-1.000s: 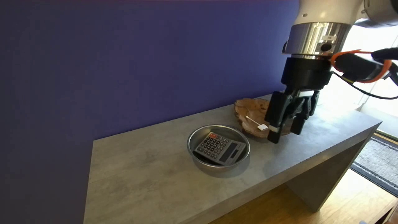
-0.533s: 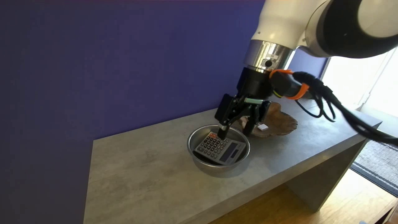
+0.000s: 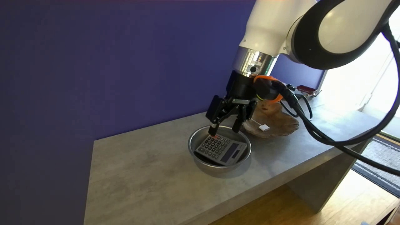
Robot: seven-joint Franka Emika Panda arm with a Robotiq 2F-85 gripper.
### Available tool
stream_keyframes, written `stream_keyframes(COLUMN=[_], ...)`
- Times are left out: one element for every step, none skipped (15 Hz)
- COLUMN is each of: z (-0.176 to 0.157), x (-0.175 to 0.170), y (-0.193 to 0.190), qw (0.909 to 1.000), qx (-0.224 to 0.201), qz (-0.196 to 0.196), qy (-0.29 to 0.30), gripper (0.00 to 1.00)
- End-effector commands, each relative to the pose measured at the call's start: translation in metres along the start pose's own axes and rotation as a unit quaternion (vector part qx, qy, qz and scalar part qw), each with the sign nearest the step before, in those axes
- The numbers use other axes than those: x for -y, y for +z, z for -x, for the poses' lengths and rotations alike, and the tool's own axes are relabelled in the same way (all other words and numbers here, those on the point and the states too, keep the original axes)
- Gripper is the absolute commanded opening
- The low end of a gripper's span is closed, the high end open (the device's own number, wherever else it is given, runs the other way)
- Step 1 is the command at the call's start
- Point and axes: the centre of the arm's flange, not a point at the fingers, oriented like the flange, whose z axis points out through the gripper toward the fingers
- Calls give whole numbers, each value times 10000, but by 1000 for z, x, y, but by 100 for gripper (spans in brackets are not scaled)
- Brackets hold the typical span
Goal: Remove the calculator from the silver bowl and put it on the table to the right
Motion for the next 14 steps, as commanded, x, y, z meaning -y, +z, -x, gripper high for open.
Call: stream_keyframes(z=[-18, -22, -27, -30, -33, -33, -35, -34, -34, -32, -30, -27, -26, -24], x=[-23, -30, -36, -42, -45, -49, -53, -56, -58, -59, -59, -58, -57, -55], y=[22, 28, 33, 38, 42, 47, 51, 55, 58, 63, 66, 68, 70, 70], qw=[9972, 9963, 9948, 9939, 9929, 9924, 9923, 9922, 9919, 9921, 9923, 9928, 9927, 9926], qx=[330, 364, 435, 428, 452, 470, 484, 480, 525, 486, 413, 256, 160, 64], qz=[-139, -144, -234, -254, -288, -236, -198, -192, -200, -169, -145, -72, -66, -92], qy=[-651, -767, -889, -984, -1061, -1113, -1126, -1138, -1137, -1140, -1155, -1167, -1195, -1211], gripper=[100, 100, 100, 100, 100, 100, 100, 100, 100, 100, 100, 100, 100, 100])
